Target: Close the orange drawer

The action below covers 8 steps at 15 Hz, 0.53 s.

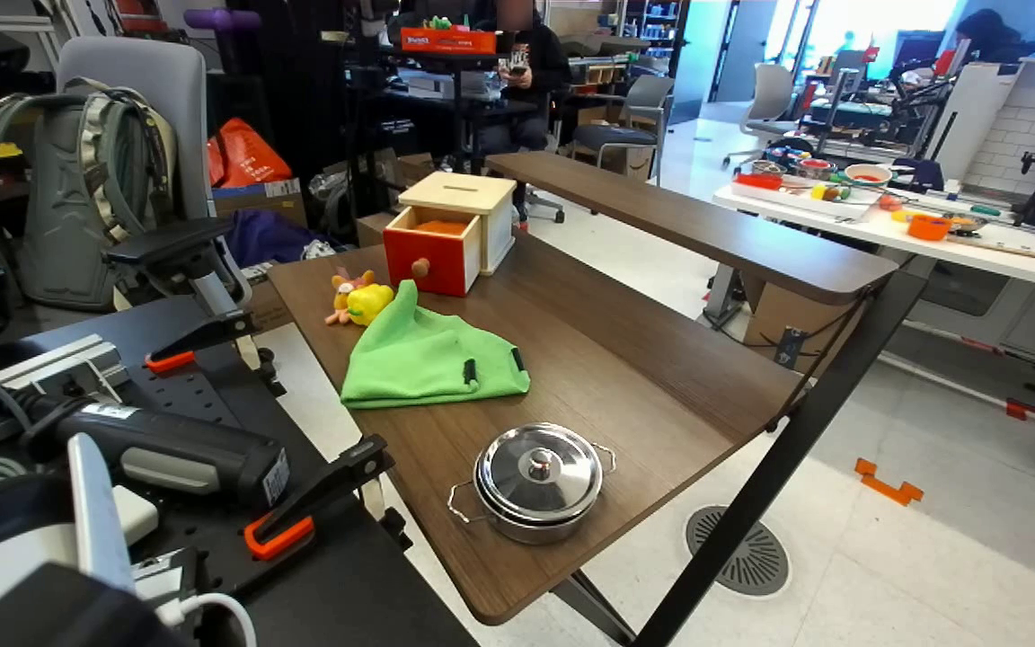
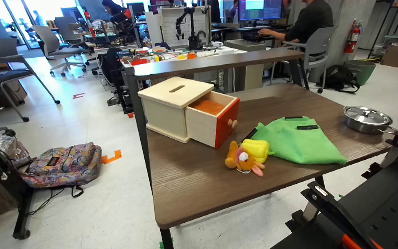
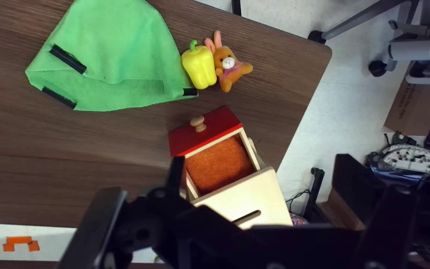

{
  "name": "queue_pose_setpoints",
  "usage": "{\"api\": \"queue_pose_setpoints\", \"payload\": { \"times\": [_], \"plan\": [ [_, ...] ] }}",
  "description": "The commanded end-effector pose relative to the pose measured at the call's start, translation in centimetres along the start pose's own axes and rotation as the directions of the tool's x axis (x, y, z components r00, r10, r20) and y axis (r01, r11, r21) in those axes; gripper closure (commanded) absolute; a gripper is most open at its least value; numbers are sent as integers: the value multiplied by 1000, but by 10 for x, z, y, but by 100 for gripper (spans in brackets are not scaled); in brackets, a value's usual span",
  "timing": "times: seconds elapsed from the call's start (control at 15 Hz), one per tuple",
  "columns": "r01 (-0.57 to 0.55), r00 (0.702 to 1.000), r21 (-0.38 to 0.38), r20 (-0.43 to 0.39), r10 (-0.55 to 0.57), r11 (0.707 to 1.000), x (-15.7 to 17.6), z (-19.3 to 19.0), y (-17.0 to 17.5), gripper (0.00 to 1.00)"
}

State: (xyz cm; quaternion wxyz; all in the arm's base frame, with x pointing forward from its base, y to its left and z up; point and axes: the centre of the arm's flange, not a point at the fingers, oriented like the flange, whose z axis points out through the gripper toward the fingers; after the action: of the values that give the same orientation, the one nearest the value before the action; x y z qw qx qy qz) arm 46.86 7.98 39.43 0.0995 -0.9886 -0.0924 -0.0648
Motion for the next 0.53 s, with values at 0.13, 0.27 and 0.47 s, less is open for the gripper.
{"api": "queue_pose_setpoints", "payload": {
  "times": [0.13,0.27,0.47],
  "plan": [
    [-15,993,-79,112,24,997,46,74,33,0],
    [-6,988,-120,154,24,993,51,103,41,0],
    [31,981,-166,195,2,986,54,139,48,0]
  ]
}}
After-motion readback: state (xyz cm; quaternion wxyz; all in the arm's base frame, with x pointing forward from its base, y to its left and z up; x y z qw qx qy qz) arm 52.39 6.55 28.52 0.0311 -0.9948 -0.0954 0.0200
